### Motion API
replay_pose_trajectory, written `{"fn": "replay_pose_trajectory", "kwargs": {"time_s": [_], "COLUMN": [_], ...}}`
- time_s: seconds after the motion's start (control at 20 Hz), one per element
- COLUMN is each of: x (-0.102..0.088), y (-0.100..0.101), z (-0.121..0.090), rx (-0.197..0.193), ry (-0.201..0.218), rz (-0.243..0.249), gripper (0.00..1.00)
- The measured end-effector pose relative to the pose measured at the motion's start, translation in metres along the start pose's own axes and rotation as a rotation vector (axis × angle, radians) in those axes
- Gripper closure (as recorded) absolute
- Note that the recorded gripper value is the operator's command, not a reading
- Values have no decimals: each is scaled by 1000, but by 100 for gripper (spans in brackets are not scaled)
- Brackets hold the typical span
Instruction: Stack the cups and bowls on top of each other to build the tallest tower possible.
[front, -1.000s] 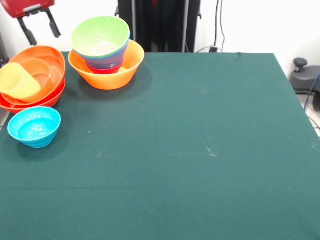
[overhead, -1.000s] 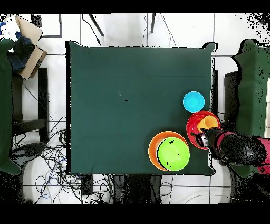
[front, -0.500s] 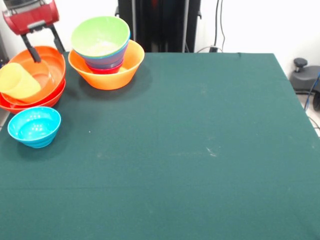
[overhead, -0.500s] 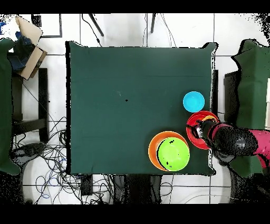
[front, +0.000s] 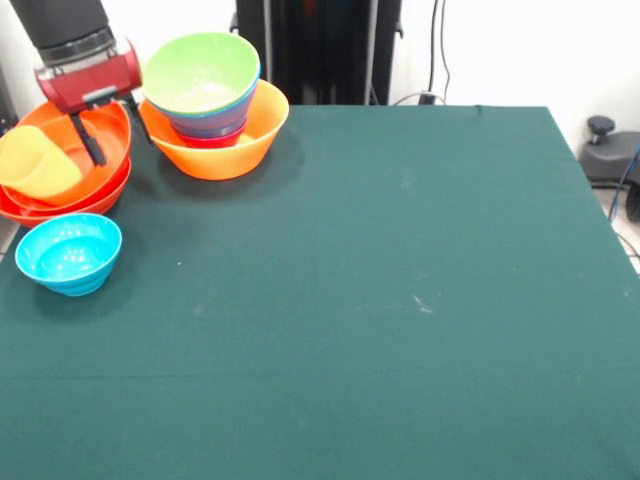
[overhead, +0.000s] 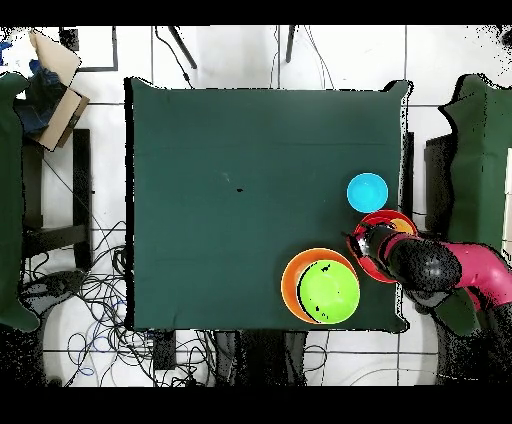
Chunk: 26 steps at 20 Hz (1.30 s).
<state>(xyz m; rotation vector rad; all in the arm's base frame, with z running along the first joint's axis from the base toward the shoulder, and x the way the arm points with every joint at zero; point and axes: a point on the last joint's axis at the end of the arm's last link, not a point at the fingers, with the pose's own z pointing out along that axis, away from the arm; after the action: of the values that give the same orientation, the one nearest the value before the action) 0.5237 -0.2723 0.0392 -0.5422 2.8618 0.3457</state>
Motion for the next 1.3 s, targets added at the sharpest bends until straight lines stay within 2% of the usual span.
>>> {"fn": "replay_pose_trajectory", "kwargs": {"time_s": [0.2,0.5,0.55,0.65,0.7,1.0,1.05,1.2,1.3], "x": [3,11,13,14,14,15,15,16,21], "y": [3,7,7,8,9,9,9,8,4], "z": [13,24,26,28,28,29,29,28,15], "rx": [1,-8,-9,-10,-11,-10,-10,-7,8], "ry": [-16,-10,-7,-2,0,2,3,3,8], "rz": [-10,-9,-9,-10,-11,-11,-11,-11,-8], "gripper": [0,0,100,100,0,0,100,100,100]}}
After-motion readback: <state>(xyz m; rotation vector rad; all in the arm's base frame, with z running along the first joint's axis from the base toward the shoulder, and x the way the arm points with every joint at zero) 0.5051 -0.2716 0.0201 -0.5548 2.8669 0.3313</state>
